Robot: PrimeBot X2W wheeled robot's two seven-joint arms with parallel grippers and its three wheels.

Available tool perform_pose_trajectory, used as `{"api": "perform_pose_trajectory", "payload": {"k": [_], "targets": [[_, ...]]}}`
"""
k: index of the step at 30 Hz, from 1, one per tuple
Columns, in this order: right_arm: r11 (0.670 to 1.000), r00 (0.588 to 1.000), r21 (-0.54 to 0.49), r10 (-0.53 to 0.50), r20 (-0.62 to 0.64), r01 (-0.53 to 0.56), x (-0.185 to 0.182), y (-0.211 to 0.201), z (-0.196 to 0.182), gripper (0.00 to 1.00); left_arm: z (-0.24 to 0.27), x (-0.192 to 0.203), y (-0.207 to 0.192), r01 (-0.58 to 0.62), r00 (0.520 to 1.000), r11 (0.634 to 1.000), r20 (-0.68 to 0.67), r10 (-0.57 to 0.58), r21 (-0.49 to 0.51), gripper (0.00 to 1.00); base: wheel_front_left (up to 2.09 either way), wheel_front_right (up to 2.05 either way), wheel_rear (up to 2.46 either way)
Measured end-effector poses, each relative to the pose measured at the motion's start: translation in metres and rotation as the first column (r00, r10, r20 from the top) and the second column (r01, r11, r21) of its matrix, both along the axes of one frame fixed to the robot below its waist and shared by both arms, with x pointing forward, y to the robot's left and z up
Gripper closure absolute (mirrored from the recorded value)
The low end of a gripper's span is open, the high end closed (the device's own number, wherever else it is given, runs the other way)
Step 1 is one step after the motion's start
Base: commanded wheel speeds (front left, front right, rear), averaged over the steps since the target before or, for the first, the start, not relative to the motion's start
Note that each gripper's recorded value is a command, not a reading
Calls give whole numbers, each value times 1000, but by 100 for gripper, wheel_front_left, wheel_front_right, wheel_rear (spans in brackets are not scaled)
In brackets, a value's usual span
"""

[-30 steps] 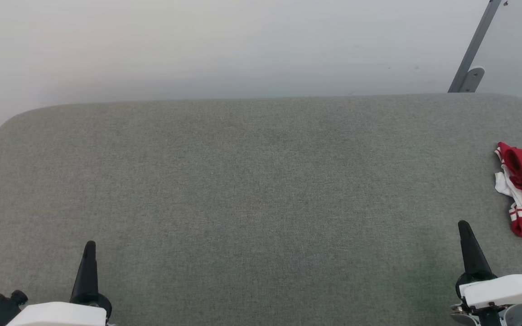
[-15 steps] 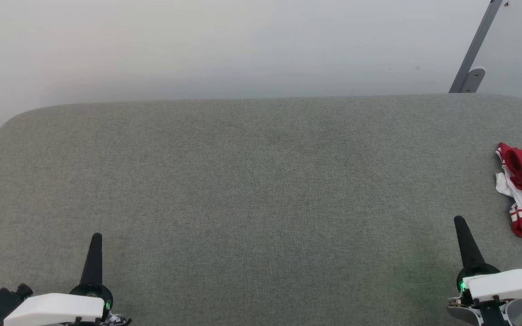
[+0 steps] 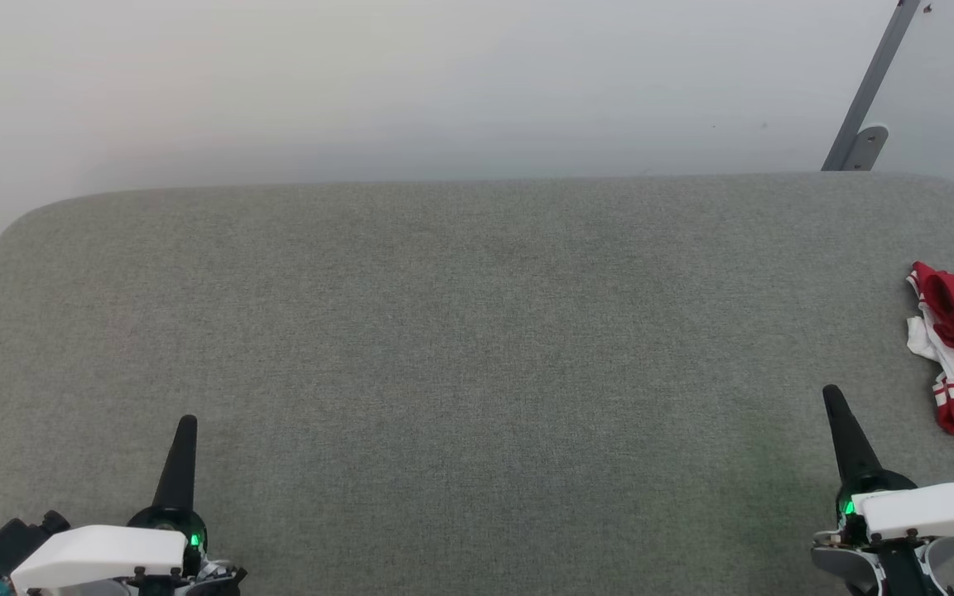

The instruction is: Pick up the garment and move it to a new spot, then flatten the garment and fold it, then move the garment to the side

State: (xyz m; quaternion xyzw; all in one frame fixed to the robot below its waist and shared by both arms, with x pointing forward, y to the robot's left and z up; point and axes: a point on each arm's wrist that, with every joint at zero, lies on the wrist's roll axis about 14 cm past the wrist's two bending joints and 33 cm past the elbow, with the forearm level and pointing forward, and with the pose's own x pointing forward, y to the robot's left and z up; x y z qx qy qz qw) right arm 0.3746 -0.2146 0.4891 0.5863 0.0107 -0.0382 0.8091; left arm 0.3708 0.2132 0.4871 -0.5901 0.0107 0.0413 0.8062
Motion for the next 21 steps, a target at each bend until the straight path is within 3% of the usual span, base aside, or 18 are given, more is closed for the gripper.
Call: {"api": "perform_pose_trajectory", "payload": {"k": [21], "targets": [[986, 999, 165, 18, 34, -23, 8, 8, 9, 100, 8, 9, -6, 21, 999, 986, 32, -16, -165, 100, 0, 0, 0]]}}
